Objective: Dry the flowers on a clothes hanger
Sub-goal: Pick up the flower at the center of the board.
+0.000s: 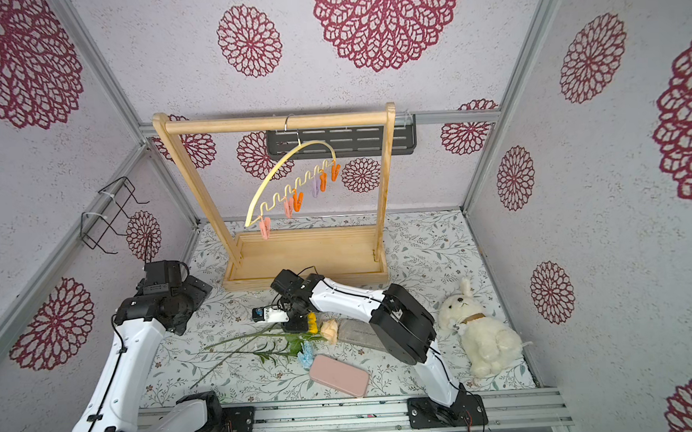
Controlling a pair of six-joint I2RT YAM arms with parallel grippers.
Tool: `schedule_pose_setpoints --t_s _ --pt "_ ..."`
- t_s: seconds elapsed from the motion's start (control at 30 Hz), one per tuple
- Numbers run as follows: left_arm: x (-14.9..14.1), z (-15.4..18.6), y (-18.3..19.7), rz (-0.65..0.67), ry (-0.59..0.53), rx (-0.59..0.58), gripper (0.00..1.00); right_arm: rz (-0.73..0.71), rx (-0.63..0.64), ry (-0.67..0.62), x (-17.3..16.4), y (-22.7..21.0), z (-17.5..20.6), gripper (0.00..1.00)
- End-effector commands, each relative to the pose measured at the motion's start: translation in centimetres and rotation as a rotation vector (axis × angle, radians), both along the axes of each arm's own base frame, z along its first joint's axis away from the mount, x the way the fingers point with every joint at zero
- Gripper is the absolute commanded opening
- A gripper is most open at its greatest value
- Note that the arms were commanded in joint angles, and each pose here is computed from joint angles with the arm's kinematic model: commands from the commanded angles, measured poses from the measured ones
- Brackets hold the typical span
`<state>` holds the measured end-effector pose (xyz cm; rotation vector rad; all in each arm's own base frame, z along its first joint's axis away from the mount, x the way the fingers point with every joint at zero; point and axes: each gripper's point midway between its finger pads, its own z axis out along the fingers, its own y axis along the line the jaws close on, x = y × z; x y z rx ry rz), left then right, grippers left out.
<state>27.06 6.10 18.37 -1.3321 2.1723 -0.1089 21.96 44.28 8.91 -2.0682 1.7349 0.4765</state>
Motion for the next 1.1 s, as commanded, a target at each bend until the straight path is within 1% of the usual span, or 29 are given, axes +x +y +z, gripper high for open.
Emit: schedule_pose_setpoints --t_s 0.0,0.1,0.23,0.3,0.37,0.47,0.57,0.63,0.73,0.8,0.93,1.07 --pt "1.7 1.8 -1.1 -0.067 -0.074 -0.002 0.97 -0.047 0.113 -0.003 0.7 -0.2 3.9 0.19" --pt "3.0 3.5 -2.5 -0.136 -0.163 -0.017 0.97 -0.098 0.168 0.002 1.3 -1.3 5.4 0.19" --pt "5.0 7.7 -5.3 -0.288 -0.385 -0.053 0.97 -0.178 0.292 0.012 2.1 -3.4 8.2 0.18" --pt "5.9 10.8 -7.3 -0.411 -0.543 -0.066 0.97 -0.217 0.373 0.005 2.5 -4.4 10.0 0.16" --pt "6.0 13.9 -9.4 -0.545 -0.683 -0.060 0.97 -0.268 0.468 0.009 3.2 -5.9 11.9 0.15" --pt "5.6 16.3 -11.7 -0.704 -0.779 -0.063 0.97 -0.354 0.613 0.015 4.2 -8.5 14.6 0.15" --pt "4.8 17.4 -15.4 -0.912 -0.818 -0.128 0.98 -0.429 0.748 -0.004 5.0 -11.3 16.8 0.14" --pt "4.3 17.1 -18.0 -1.032 -0.807 -0.178 0.99 -0.471 0.809 -0.025 5.4 -13.3 17.5 0.13" --pt "3.8 16.0 -22.0 -1.184 -0.773 -0.258 1.00 -0.515 0.861 -0.047 5.7 -15.5 18.2 0.13" --pt "3.7 15.6 -24.6 -1.262 -0.760 -0.297 0.99 -0.533 0.868 -0.041 5.8 -16.3 18.1 0.13" --pt "3.8 14.5 -28.8 -1.366 -0.733 -0.337 0.93 -0.531 0.875 -0.010 5.5 -16.5 18.0 0.13" --pt "4.3 13.4 -31.2 -1.386 -0.723 -0.375 0.92 -0.532 0.871 0.017 5.2 -16.5 17.5 0.12"
